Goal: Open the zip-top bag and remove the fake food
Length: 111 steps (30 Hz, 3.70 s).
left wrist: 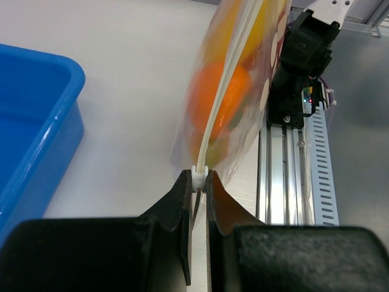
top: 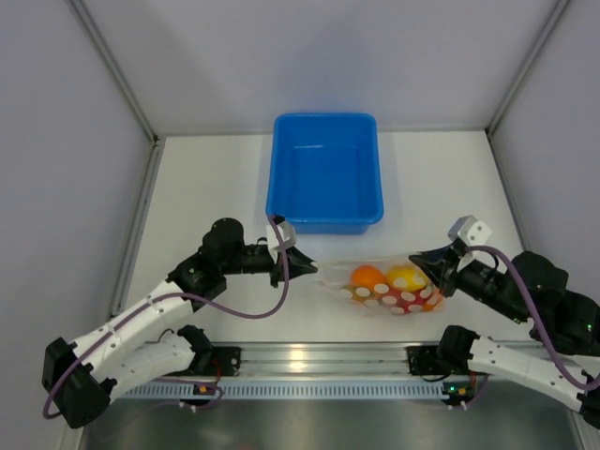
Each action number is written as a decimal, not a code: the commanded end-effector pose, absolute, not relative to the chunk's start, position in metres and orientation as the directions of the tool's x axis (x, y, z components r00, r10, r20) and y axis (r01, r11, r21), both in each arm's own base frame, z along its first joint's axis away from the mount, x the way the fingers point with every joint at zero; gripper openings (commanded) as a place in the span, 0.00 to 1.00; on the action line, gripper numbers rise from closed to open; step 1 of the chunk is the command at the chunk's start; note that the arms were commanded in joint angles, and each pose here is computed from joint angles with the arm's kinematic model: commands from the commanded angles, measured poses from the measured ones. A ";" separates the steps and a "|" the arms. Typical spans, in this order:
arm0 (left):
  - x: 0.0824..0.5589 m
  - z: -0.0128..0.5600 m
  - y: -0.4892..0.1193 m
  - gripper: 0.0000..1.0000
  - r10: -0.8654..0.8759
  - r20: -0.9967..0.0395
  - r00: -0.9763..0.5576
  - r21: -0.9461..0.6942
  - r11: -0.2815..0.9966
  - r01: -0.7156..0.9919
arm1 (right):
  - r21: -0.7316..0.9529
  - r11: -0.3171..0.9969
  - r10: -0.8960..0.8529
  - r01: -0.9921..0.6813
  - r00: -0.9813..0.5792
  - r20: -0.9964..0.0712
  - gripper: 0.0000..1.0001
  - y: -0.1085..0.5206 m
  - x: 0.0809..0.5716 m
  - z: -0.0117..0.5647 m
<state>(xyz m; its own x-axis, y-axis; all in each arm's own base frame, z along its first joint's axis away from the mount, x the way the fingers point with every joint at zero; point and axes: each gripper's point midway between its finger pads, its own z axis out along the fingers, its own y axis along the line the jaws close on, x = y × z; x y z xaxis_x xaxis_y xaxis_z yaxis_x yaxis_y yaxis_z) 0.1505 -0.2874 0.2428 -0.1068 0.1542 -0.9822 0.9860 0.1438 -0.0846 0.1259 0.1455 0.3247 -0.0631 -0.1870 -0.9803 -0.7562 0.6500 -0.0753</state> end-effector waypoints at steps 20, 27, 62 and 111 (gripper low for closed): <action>0.164 0.262 -0.296 0.53 0.119 -0.974 -0.195 -0.179 0.132 0.975 | -0.046 0.651 -0.077 -0.758 -0.006 -0.997 0.00 0.133 0.117 0.350; 0.165 0.294 -0.312 0.66 0.092 -0.980 -0.174 -0.170 0.052 0.984 | -0.054 0.614 -0.106 -0.787 -0.014 -0.994 0.00 0.155 0.121 0.328; 0.174 0.325 -0.359 0.61 0.025 -0.999 -0.040 -0.039 0.062 0.997 | -0.045 0.514 -0.168 -0.857 -0.049 -0.985 0.00 0.174 0.108 0.307; 0.209 0.325 -0.303 0.00 -0.093 -0.923 -0.374 -0.365 0.525 0.769 | 0.331 0.789 0.148 -0.517 -0.363 -0.920 0.44 0.206 0.178 0.322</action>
